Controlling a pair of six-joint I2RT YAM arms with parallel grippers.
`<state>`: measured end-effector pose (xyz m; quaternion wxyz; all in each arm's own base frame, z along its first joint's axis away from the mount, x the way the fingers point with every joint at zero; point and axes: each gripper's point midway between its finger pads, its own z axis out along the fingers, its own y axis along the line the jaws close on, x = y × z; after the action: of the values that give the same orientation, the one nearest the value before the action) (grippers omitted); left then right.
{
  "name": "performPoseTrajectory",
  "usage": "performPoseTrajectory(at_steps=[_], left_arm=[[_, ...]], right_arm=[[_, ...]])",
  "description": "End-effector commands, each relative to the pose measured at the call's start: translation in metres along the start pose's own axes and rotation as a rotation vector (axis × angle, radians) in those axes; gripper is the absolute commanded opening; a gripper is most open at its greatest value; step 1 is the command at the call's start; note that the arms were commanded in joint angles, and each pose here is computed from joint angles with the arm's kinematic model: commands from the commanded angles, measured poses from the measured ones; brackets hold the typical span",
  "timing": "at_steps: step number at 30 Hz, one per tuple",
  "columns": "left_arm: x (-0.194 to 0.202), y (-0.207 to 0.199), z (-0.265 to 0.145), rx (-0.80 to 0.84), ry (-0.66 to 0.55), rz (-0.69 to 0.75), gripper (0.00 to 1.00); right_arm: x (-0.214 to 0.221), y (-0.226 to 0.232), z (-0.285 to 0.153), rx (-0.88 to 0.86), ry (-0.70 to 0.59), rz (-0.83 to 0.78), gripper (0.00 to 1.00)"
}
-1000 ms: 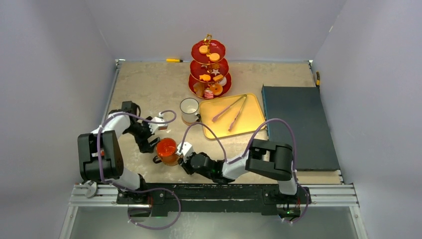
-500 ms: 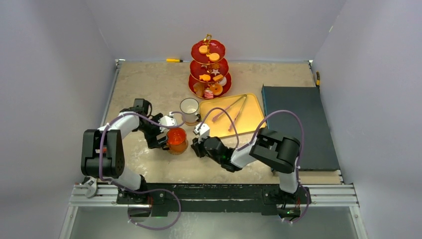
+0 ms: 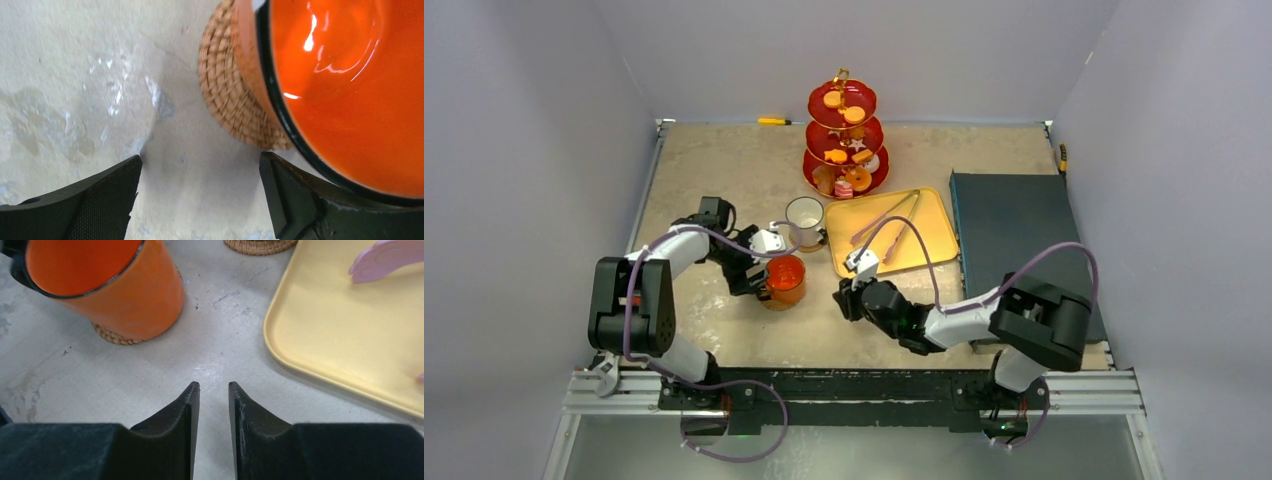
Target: Serve the afternoon tea
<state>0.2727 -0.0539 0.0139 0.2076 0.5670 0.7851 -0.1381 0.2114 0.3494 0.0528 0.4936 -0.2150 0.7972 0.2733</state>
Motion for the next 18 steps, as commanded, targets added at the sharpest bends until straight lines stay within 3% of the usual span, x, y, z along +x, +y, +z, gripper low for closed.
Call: performPoseTrajectory(at_steps=[1,11,18], left_arm=[[-0.003,-0.016,0.029,0.029,-0.011,-0.037,0.85],[-0.005,-0.020,0.026,0.018,-0.007,-0.062,0.86],[-0.009,-0.004,-0.012,-0.017,-0.054,-0.140,0.87]], right_arm=[[-0.016,-0.009,-0.015,0.061,-0.031,0.052,0.31],[-0.047,-0.013,-0.025,0.095,-0.083,0.059,0.33],[-0.063,-0.014,-0.025,0.103,-0.100,0.044,0.33]])
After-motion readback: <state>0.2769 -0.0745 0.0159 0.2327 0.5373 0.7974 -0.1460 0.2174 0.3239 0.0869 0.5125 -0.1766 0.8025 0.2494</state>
